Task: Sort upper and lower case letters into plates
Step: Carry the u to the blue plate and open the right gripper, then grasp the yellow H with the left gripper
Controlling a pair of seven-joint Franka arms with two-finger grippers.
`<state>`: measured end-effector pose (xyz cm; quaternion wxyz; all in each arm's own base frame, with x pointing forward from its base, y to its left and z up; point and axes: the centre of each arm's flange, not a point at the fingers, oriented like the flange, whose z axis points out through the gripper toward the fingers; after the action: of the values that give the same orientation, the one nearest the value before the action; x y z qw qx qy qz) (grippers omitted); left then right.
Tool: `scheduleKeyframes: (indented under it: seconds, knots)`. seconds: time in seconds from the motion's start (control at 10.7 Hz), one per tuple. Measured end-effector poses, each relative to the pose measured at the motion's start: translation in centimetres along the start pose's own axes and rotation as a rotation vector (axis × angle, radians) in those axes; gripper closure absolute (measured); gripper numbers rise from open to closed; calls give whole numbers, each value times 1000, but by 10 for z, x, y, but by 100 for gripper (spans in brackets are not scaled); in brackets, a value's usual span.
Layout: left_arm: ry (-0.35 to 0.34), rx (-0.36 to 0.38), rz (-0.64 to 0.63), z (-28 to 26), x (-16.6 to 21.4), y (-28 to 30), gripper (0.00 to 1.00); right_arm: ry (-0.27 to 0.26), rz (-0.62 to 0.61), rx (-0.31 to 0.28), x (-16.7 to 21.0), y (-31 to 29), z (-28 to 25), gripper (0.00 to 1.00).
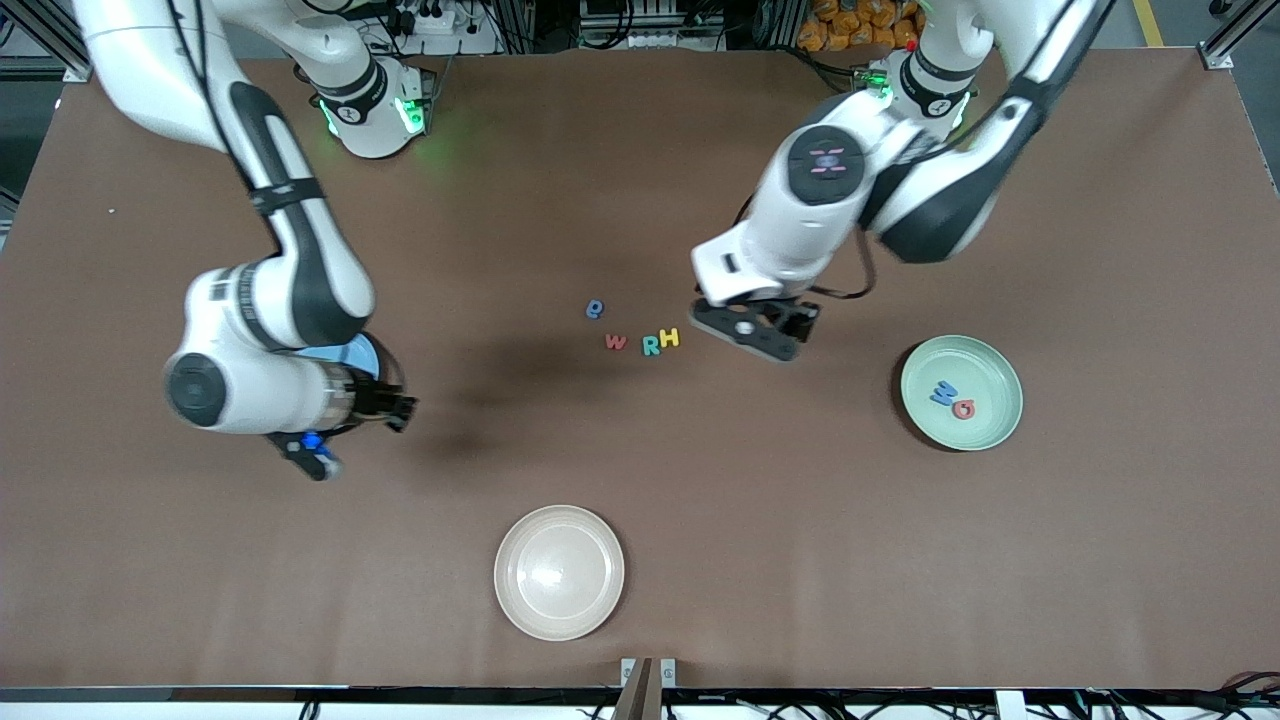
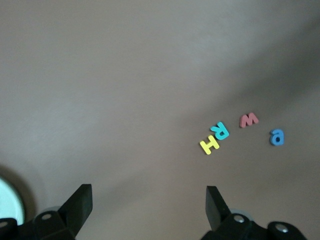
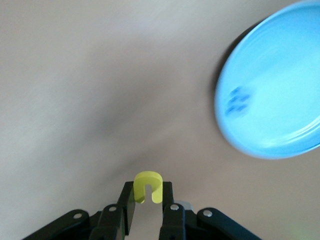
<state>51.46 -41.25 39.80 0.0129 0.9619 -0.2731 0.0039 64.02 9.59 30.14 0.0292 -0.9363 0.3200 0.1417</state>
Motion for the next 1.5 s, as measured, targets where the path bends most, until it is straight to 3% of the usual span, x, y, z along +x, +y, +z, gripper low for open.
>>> scheduleKeyframes:
  seconds: [0.28, 0.47, 0.75, 1.03, 1.22, 1.5]
  knots:
    - [-1, 58, 202, 62, -3, 75, 0, 30, 3, -23, 45, 67, 24, 74]
    - [-9, 57, 342, 103, -10, 115, 0, 50, -34, -36, 68, 109, 35, 74]
    - [-23, 34, 565, 138, -14, 131, 0, 67, -29, -41, 72, 131, 60, 74]
    - [-47, 43, 715, 161, -19, 129, 0, 62, -31, -45, 69, 132, 65, 67]
    - [-21, 66, 772, 180, -27, 127, 0, 58, -69, -46, 68, 132, 62, 41]
    - [-6, 93, 837, 210, -31, 115, 0, 41, -235, -38, 59, 131, 43, 5]
